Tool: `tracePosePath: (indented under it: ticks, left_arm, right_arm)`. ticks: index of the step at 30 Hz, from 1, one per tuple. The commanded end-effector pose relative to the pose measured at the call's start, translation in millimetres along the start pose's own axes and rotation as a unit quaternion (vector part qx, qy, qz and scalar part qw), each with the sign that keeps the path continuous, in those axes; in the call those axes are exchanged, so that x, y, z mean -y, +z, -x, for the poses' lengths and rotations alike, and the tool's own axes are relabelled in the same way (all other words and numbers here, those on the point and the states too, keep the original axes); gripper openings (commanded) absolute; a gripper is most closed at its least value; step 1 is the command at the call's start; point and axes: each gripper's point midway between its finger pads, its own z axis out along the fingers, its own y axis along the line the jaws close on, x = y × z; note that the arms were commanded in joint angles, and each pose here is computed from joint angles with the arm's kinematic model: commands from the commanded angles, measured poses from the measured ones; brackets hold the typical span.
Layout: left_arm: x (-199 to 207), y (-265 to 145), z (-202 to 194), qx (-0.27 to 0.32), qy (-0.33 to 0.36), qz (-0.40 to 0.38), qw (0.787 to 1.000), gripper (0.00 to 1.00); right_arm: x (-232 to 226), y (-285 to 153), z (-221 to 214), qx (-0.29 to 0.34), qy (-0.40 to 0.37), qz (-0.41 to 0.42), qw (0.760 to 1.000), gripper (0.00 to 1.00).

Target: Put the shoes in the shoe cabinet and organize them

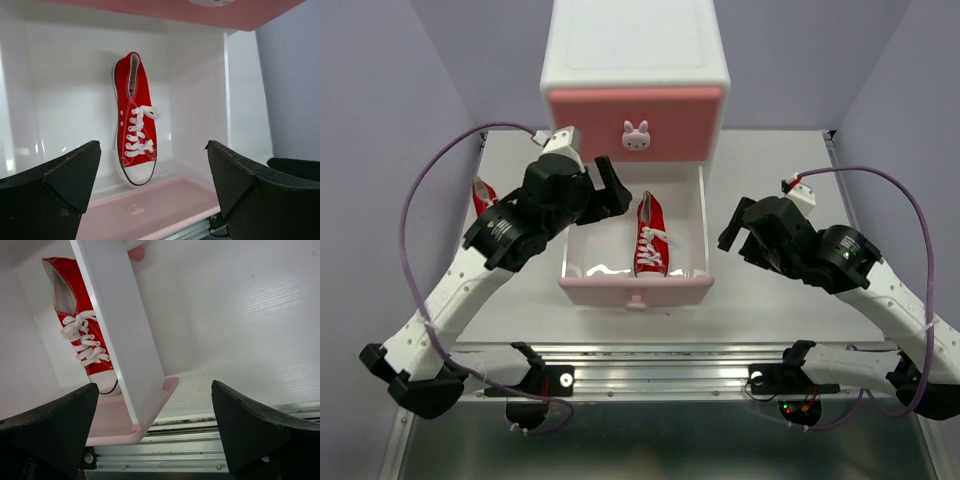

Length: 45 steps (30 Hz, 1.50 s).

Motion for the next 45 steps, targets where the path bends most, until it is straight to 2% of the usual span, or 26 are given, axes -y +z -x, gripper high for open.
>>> tracePosePath:
  ticks: [1,5,6,8,9,12,16,17,23,27,30,33,36,41,43,45]
  left_arm:
    - [-38,-32,16,0.051,-0.05,0.067,0.995,0.99]
    - [-79,-34,33,0.098,-0.086,0.12,0.984,0.99]
    - [-106,-28,42,0.108,-0.101,0.153,0.977,0.99]
    - [-130,-18,44,0.093,-0.105,0.18,0.974,0.99]
    - [-156,-10,53,0.093,-0.118,0.216,0.965,0.99]
    - [-191,10,66,0.087,-0.127,0.261,0.953,0.99]
    - [-238,30,90,0.108,-0.145,0.294,0.939,0.99]
    - [-257,42,88,0.096,-0.152,0.308,0.934,0.99]
    - [-356,54,99,0.103,-0.211,0.4,0.886,0.99]
    - [-410,62,90,0.087,-0.202,0.461,0.86,0.99]
    - [-436,70,84,0.069,-0.198,0.469,0.858,0.99]
    - [-470,87,58,0.025,-0.203,0.484,0.851,0.99]
    - [-482,100,55,0.0,-0.18,0.473,0.862,0.99]
    - [-494,111,53,-0.018,-0.157,0.475,0.865,0.98]
    - [-501,116,49,-0.027,-0.151,0.481,0.863,0.95]
    - [-508,121,42,-0.036,-0.156,0.481,0.862,0.86]
  right_arm:
    - [-3,4,6,0.014,-0.019,0.006,1.0,1.0]
    - [-9,10,4,0.009,-0.037,0.005,0.999,1.0]
    - [-11,12,3,0.007,-0.039,0.004,0.999,1.0]
    - [-15,13,4,0.007,-0.039,0.007,0.999,1.0]
    - [-17,13,4,0.006,-0.038,0.008,0.999,1.0]
    - [-21,15,1,0.001,-0.028,0.014,1.0,1.0]
    - [-20,14,0,-0.002,-0.017,0.015,1.0,1.0]
    - [-19,14,0,0.001,-0.01,0.013,1.0,1.0]
    - [-7,13,-6,0.0,0.041,0.003,0.999,1.0]
    - [-2,11,-5,0.006,0.054,0.001,0.999,1.0]
    - [-2,10,-3,0.01,0.056,0.001,0.998,1.0]
    - [-2,10,-4,0.007,0.058,-0.002,0.998,1.0]
    - [-2,9,-5,0.006,0.063,0.002,0.998,1.0]
    - [0,9,-5,0.007,0.07,0.0,0.998,1.0]
    - [1,9,-5,0.008,0.07,-0.001,0.997,1.0]
    - [2,8,-4,0.01,0.068,-0.003,0.998,1.0]
